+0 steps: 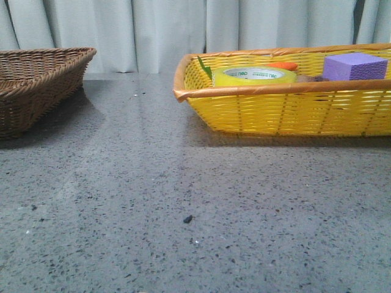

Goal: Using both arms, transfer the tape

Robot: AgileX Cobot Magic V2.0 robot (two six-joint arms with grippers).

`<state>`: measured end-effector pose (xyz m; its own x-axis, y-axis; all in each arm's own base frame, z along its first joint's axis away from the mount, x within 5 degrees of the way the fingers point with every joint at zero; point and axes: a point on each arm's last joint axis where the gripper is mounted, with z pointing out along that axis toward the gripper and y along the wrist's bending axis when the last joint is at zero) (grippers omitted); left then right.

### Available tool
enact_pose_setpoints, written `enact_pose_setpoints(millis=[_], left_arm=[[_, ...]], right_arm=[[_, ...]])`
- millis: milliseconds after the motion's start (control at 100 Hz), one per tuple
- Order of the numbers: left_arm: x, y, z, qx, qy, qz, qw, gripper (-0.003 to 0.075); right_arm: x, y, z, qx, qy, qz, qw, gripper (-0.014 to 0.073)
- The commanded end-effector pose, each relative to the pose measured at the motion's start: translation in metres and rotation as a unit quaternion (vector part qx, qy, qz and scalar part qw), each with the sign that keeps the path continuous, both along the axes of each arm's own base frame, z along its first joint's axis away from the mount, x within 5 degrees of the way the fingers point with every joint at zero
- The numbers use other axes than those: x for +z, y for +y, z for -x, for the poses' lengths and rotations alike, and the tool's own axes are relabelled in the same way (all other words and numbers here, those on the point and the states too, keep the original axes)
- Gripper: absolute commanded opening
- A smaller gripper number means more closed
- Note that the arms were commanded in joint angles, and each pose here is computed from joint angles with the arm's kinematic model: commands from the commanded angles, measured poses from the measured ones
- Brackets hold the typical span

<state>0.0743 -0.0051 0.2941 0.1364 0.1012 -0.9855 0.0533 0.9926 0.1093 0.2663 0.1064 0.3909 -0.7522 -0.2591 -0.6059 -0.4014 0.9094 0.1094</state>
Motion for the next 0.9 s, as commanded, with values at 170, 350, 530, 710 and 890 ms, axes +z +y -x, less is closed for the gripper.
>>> enact_pose_setpoints(millis=[170,350,530,710,890], left_arm=[[0.015,0.000,0.000,-0.002,-0.038,0.012,0.999,-0.0021],[0.015,0.000,0.000,-0.002,-0.038,0.012,0.999,-0.0021],[0.015,0.000,0.000,-0.002,-0.038,0.012,0.999,-0.0021],[0.015,0.000,0.000,-0.002,-0.038,0.012,0.999,-0.0021],[0.015,0.000,0.000,-0.002,-0.038,0.012,0.999,-0.0021]], right_arm=[[0.005,0.030,-0.048,0.038,-0.001,0.013,0.999,0.0404],[-0.019,0.043,-0.081,0.043,0.027,0.026,0.998,0.0404],[-0.045,0.050,-0.101,0.046,0.065,0.040,0.996,0.0404],[-0.061,0.053,-0.110,0.046,0.082,0.049,0.994,0.0404],[-0.073,0.055,-0.117,0.045,0.091,0.059,0.993,0.0404]])
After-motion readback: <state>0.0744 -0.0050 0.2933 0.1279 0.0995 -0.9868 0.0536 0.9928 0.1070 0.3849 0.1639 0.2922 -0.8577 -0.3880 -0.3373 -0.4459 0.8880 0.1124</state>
